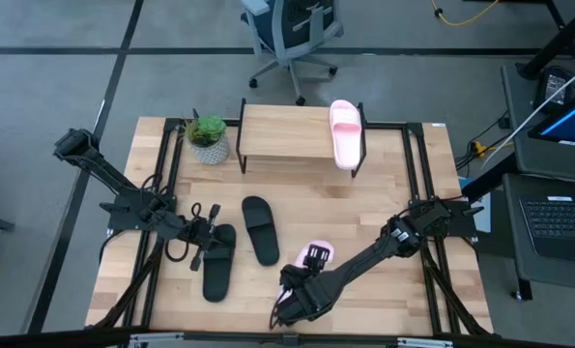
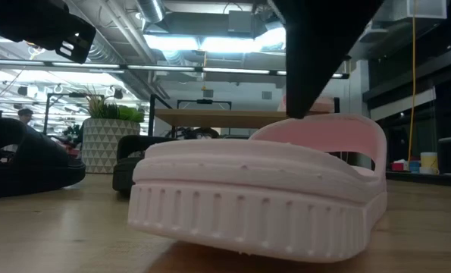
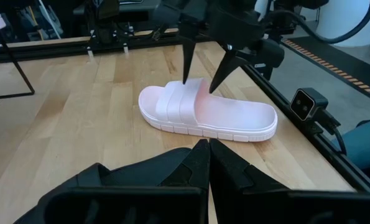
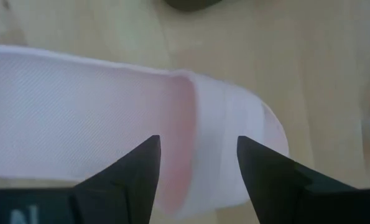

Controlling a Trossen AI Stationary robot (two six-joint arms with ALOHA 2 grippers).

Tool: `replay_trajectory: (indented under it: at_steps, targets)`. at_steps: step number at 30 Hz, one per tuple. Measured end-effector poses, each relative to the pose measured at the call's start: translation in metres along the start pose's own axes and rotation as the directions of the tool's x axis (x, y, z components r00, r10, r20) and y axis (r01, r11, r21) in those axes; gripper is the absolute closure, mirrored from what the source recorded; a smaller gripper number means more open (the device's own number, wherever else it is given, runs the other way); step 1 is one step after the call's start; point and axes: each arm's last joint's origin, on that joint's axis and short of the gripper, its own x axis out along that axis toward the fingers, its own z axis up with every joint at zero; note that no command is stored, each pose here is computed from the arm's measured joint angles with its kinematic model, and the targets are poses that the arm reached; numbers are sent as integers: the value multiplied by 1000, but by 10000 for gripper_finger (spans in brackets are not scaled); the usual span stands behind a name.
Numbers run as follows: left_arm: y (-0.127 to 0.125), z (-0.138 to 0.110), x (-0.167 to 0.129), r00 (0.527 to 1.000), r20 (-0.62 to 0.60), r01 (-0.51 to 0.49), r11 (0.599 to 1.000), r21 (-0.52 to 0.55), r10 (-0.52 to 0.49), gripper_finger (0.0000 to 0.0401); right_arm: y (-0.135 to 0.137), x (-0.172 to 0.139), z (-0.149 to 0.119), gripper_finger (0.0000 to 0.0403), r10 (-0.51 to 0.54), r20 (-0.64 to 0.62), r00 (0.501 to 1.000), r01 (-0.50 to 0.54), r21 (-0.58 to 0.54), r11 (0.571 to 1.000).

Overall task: Pick and place slides into the shelf
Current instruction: Put the pink slide on the shelf

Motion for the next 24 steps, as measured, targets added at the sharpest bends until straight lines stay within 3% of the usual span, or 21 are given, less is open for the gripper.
replay_trajectory:
  at_steps: [24]
  targets:
    - [0, 0, 0, 1000, -1, 0, 1000, 0, 0, 401, -6, 5, 0, 189, -38, -33, 999, 39, 8, 999]
